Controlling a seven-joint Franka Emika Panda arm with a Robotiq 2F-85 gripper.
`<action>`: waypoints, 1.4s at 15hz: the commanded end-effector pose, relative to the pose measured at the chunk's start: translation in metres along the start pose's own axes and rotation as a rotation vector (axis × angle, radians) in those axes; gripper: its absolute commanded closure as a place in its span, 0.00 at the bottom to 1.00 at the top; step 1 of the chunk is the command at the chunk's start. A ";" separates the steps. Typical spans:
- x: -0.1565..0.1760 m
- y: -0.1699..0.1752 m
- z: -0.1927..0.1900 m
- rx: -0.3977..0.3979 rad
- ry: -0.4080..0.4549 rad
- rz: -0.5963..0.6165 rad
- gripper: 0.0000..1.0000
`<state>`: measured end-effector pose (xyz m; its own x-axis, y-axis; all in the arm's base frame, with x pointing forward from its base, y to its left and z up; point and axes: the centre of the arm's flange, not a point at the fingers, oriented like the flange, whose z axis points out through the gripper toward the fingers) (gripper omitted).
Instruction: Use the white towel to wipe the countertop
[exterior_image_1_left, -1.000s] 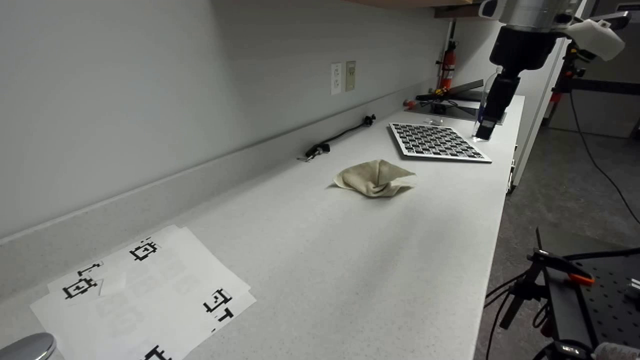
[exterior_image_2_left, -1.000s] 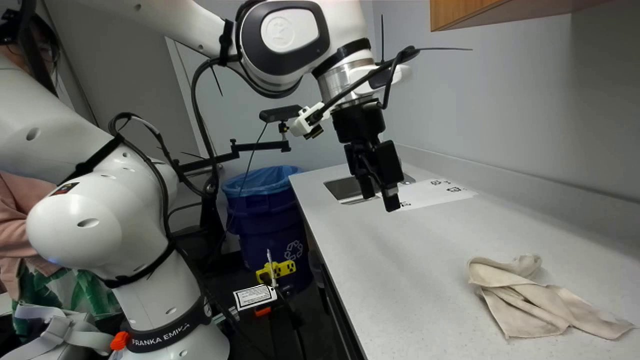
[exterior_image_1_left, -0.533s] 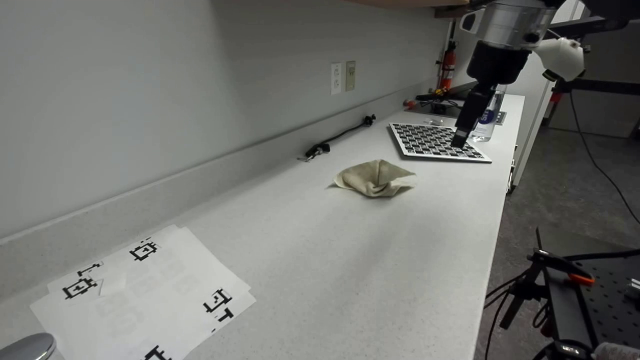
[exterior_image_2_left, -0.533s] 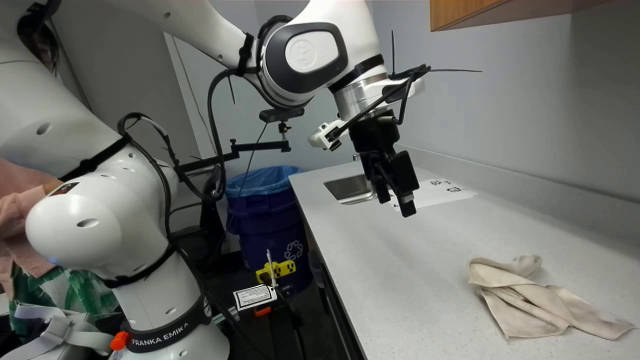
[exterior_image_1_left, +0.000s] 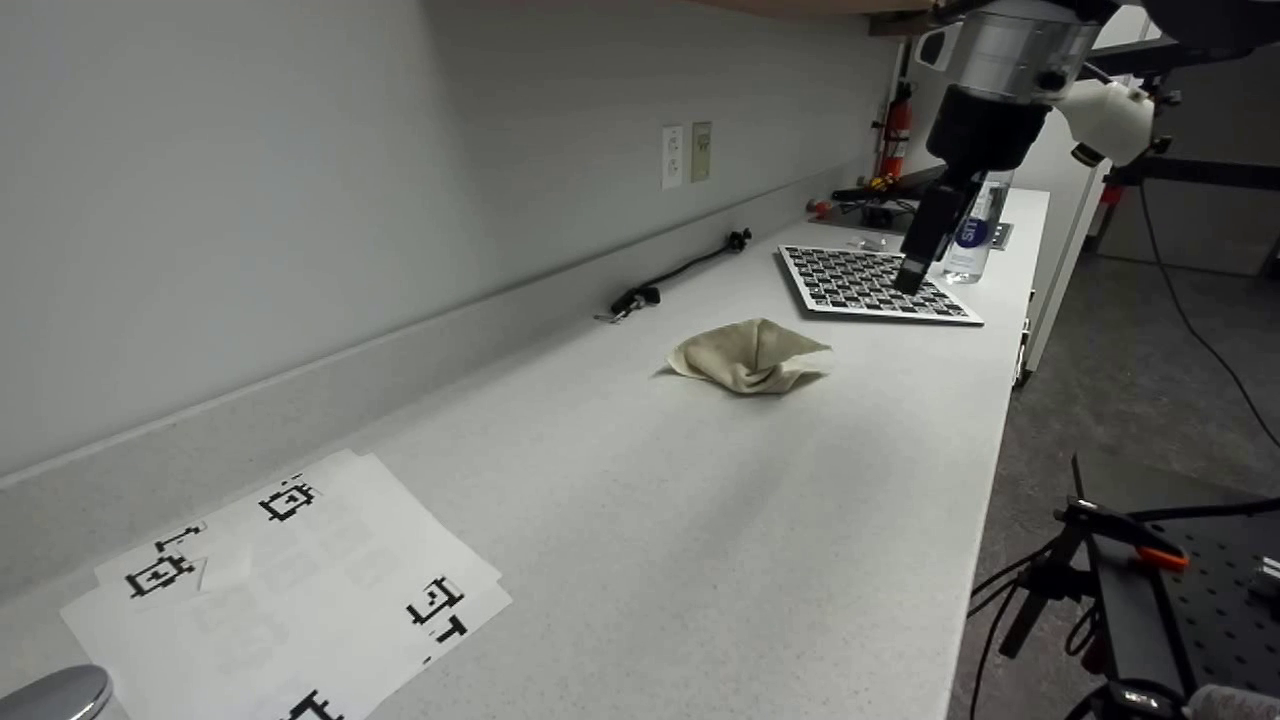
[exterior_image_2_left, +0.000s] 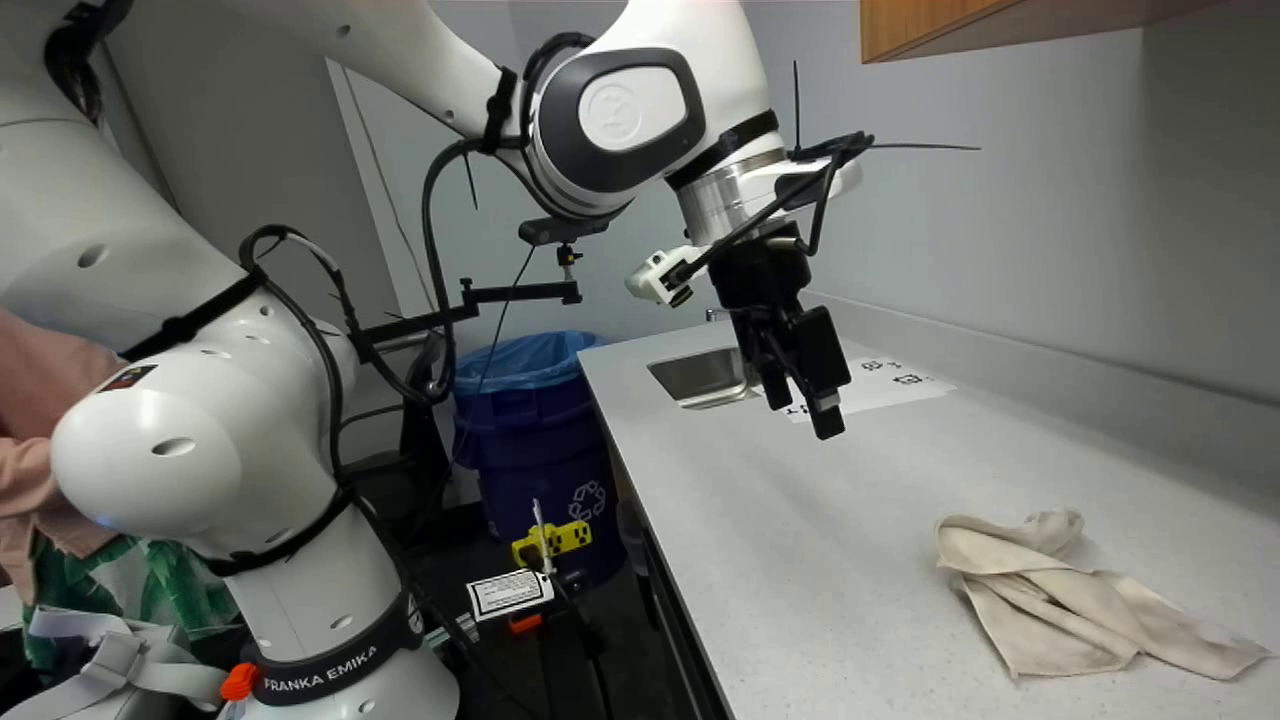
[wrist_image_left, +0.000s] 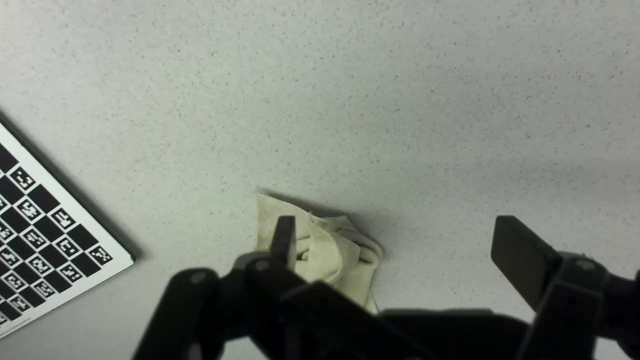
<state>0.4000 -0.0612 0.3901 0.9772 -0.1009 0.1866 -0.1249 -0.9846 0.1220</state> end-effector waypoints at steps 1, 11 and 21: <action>0.034 0.018 0.024 -0.005 0.049 0.046 0.00; 0.114 0.025 0.094 -0.039 0.120 0.106 0.01; 0.148 0.042 0.163 -0.051 0.036 0.166 0.00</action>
<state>0.5468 -0.1350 0.2827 0.9386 -0.2320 0.2556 -0.2739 -0.9511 0.1427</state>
